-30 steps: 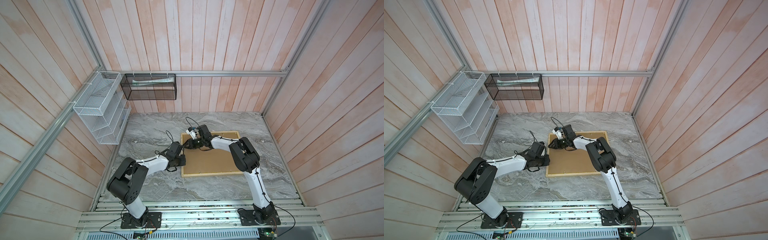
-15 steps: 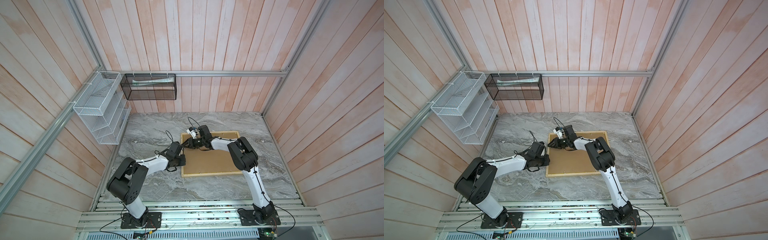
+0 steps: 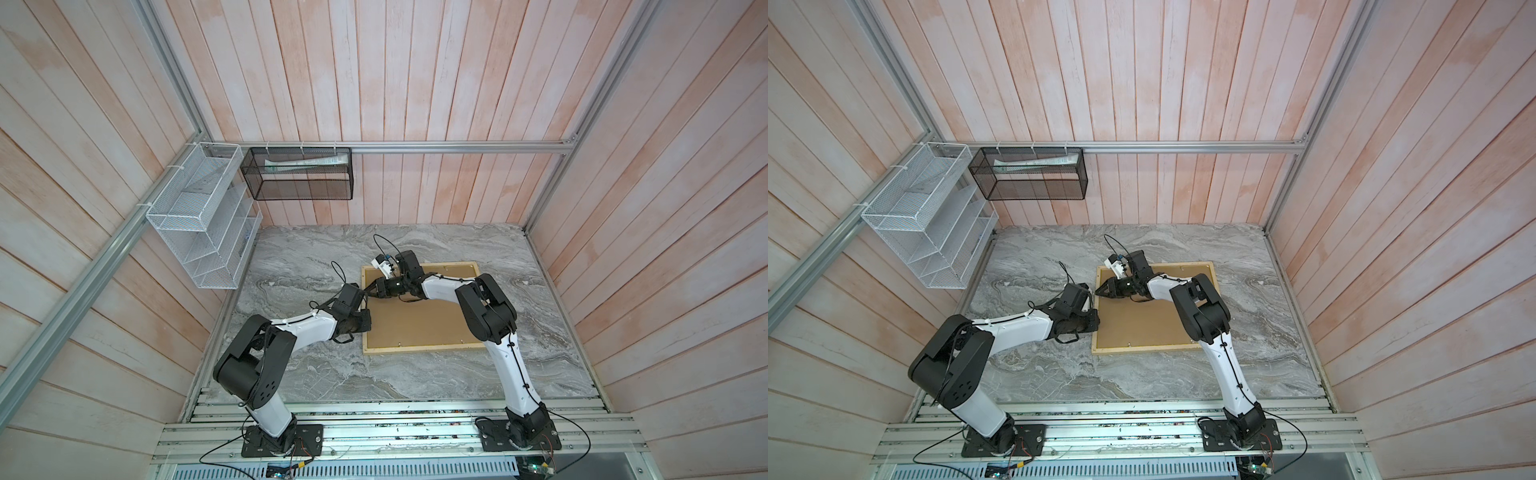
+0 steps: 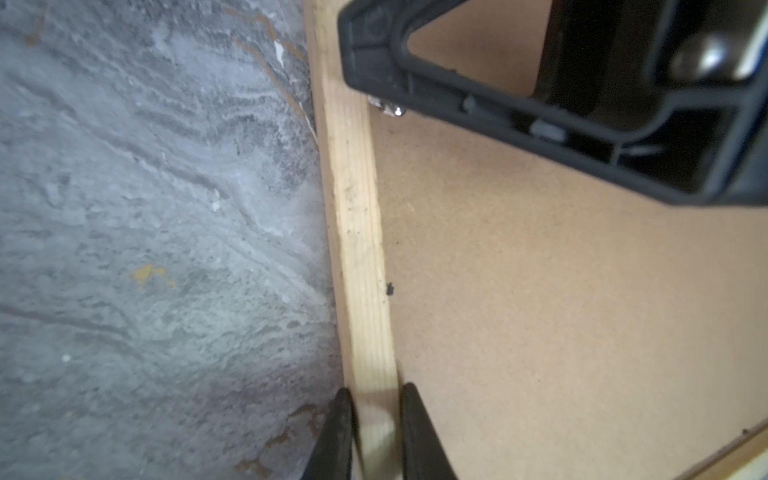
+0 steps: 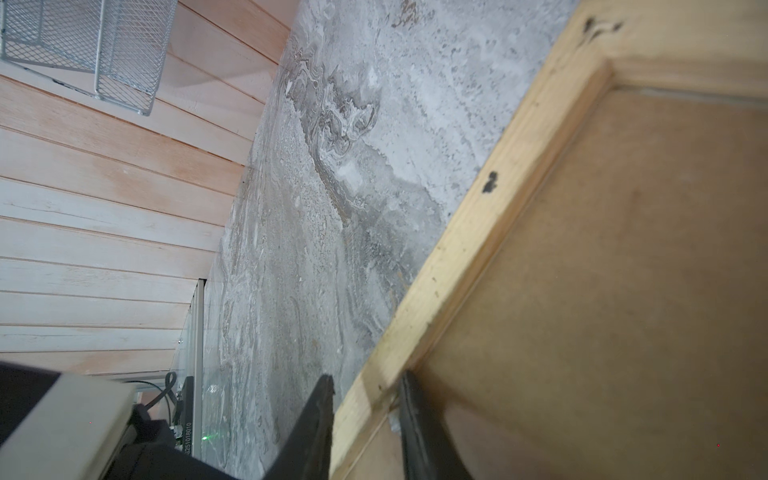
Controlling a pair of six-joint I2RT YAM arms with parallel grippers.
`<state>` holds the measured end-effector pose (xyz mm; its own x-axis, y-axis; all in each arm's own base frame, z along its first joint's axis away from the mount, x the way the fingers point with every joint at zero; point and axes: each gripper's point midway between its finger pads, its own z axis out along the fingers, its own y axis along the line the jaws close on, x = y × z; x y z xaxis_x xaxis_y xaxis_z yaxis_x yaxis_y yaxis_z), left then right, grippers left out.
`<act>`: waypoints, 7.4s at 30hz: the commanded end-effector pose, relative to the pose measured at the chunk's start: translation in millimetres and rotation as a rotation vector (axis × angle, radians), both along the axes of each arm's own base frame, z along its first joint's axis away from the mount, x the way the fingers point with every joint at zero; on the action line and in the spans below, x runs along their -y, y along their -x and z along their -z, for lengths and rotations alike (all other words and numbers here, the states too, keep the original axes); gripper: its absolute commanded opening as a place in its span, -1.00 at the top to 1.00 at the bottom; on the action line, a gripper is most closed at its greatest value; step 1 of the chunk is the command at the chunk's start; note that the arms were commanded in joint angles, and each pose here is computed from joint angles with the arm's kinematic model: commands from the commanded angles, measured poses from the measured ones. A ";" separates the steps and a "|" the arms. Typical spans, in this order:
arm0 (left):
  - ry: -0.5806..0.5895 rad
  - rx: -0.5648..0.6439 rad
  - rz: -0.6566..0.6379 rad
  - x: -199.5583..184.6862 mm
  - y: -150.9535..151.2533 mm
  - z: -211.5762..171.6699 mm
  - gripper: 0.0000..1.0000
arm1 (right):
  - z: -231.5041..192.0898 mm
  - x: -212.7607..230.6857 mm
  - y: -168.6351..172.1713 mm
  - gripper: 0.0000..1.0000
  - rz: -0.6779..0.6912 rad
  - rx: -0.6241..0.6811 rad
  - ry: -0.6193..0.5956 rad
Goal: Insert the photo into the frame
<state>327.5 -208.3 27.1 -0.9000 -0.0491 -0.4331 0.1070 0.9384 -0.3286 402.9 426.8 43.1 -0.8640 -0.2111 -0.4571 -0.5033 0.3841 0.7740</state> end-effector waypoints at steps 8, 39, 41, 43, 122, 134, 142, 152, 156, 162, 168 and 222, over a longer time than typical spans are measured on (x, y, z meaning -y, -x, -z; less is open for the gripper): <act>-0.059 -0.060 -0.019 -20.8 7.9 23.8 0.77 | -38.1 54.6 5.3 0.38 0.129 0.048 0.131; -0.141 0.011 -0.156 -93.7 -30.3 -14.7 0.33 | -35.1 362.9 15.9 0.28 0.795 0.086 0.768; -0.127 0.021 -0.169 -93.1 -31.0 -21.8 0.26 | -36.0 363.0 18.2 0.28 0.793 0.087 0.766; -0.096 0.047 -0.173 -90.6 -29.7 -31.6 0.18 | -37.2 363.1 21.6 0.29 0.789 0.090 0.765; 0.051 0.403 0.008 -33.2 31.8 -109.5 -0.14 | 24.7 284.9 51.2 0.50 0.500 -0.012 0.944; -0.290 0.466 0.051 -10.9 32.6 -104.0 -0.14 | 38.3 285.1 56.8 0.59 0.467 -0.029 1.009; -0.229 0.435 0.248 41.1 44.3 -80.2 -0.14 | 49.7 287.9 60.1 0.70 0.444 -0.044 1.056; 0.037 0.457 0.406 84.8 66.0 -85.4 -0.18 | 28.1 291.6 41.8 0.99 0.452 0.019 1.089; 0.075 0.446 0.429 91.8 70.0 -85.2 -0.19 | 4.5 289.8 31.1 1.00 0.470 0.067 1.065; -0.008 0.554 0.436 90.9 76.6 -97.2 -0.19 | -31.4 288.4 20.2 1.00 0.503 0.133 1.027; -0.128 0.773 0.496 107.4 106.5 -113.8 -0.19 | -67.5 287.5 13.6 1.00 0.540 0.194 0.990; -0.878 1.078 0.463 124.0 27.9 -77.9 -0.05 | -148.9 302.7 37.1 1.00 0.659 0.314 0.884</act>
